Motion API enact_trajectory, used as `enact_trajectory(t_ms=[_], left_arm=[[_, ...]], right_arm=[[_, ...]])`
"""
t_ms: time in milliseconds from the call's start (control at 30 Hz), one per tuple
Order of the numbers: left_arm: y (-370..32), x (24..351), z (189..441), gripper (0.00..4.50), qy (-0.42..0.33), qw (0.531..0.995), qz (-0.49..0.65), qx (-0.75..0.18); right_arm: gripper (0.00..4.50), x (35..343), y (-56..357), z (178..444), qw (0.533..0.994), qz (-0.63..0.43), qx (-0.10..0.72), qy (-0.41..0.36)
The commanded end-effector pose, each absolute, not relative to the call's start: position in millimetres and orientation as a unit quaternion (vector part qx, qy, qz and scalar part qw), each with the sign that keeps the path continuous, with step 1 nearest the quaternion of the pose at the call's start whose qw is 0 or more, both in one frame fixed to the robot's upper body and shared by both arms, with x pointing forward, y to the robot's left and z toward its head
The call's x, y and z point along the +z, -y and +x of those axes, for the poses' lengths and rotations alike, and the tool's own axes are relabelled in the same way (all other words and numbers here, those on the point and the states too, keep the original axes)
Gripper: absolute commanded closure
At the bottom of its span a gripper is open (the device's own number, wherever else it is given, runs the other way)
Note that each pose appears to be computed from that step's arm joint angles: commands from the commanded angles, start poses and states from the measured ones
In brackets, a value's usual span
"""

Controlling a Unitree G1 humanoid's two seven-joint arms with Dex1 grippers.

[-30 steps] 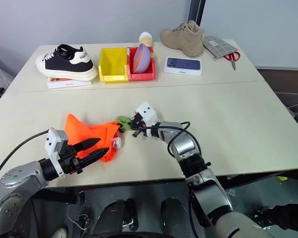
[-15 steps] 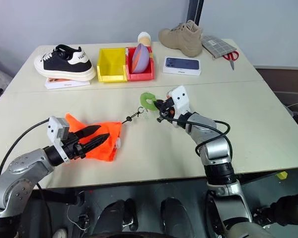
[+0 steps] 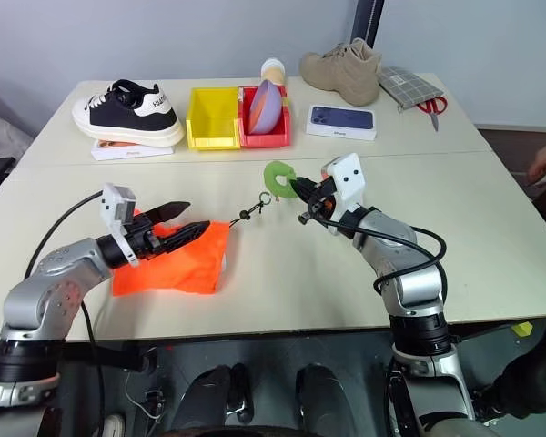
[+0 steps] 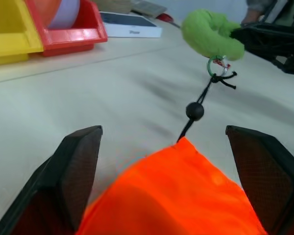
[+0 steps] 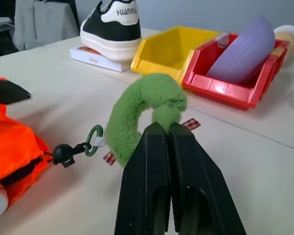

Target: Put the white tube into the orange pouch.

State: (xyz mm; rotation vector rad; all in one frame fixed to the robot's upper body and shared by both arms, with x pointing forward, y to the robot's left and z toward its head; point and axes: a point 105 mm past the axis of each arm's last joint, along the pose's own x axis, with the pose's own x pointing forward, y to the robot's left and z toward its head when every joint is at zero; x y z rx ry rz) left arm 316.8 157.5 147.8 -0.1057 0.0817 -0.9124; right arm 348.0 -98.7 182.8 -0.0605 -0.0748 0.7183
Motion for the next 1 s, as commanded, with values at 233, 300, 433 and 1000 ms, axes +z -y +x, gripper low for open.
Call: enact_trajectory(t_ms=[233, 300, 433, 1000], left_arm=[[-131.3, 157.6, 324.9, 0.05, 0.006, 0.884, 0.018, -0.468], [-125.7, 156.8, 332.7, 0.05, 0.032, 0.899, 0.078, -0.43], [-113.4, 160.1, 334.1, 0.05, 0.086, 0.904, 0.166, -0.385], [-87.8, 145.6, 316.2, 0.05, 0.156, 0.892, 0.335, -0.26]], right_arm=[[4.5, 215.3, 93.9, 346.0, 0.931, -0.034, 0.35, 0.096], [4.5, 215.3, 92.8, 346.3, 0.931, -0.033, 0.351, 0.096], [4.5, 214.2, 90.9, 345.6, 0.93, -0.032, 0.354, 0.095], [4.5, 216.3, 91.0, 337.3, 0.924, 0.046, 0.366, 0.099]])
